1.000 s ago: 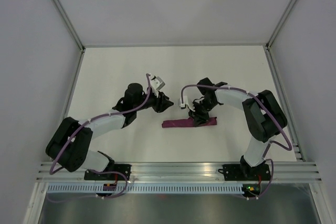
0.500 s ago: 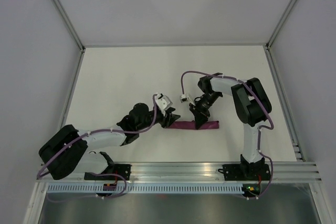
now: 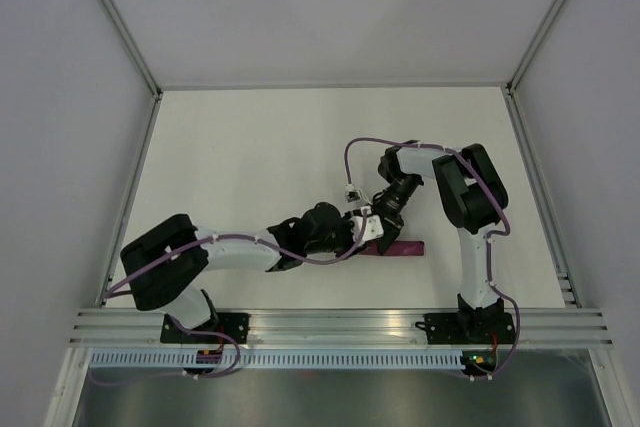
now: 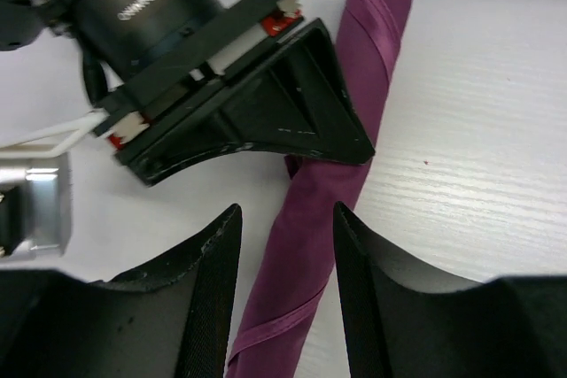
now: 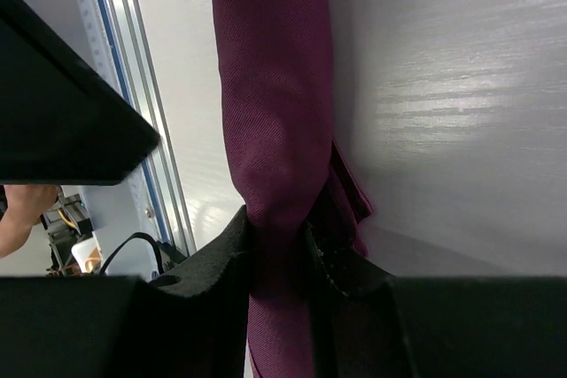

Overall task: Fold the napkin, place the utensils inside, and roll it up
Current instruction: Roll the napkin at the center of the board.

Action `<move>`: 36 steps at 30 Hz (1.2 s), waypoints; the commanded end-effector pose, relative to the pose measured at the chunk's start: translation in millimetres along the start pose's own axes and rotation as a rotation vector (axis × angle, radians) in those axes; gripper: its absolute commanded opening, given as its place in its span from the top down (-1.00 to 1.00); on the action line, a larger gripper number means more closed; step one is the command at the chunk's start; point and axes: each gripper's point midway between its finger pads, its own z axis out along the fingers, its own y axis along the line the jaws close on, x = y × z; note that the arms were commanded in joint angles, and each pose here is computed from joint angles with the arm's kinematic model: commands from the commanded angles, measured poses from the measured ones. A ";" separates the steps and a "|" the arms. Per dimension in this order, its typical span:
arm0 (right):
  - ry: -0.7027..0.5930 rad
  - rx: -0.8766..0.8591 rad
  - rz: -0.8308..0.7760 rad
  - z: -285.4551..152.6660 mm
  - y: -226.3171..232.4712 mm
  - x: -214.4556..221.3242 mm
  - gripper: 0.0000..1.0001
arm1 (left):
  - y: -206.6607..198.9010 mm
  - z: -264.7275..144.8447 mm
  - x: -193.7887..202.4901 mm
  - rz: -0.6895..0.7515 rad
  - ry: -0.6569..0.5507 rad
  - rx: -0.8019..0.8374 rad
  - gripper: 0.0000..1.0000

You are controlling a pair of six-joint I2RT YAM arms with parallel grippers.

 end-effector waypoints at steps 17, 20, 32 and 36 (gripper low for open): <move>0.124 0.172 -0.086 2.3 -67.3 21.4 0.80 | -23.7 40.9 37.7 0.282 0.188 0.068 -0.05; 0.125 0.170 -0.082 2.2 -67.6 21.0 0.80 | -21.5 43.5 44.4 0.301 0.216 0.063 -0.05; 0.110 0.189 -0.069 -2.2 -72.9 13.3 0.50 | -34.0 41.9 72.7 0.309 0.348 0.160 0.47; 0.053 0.237 -0.056 -16.3 -75.2 -3.3 -0.04 | -39.5 42.9 79.0 0.273 0.387 0.190 0.69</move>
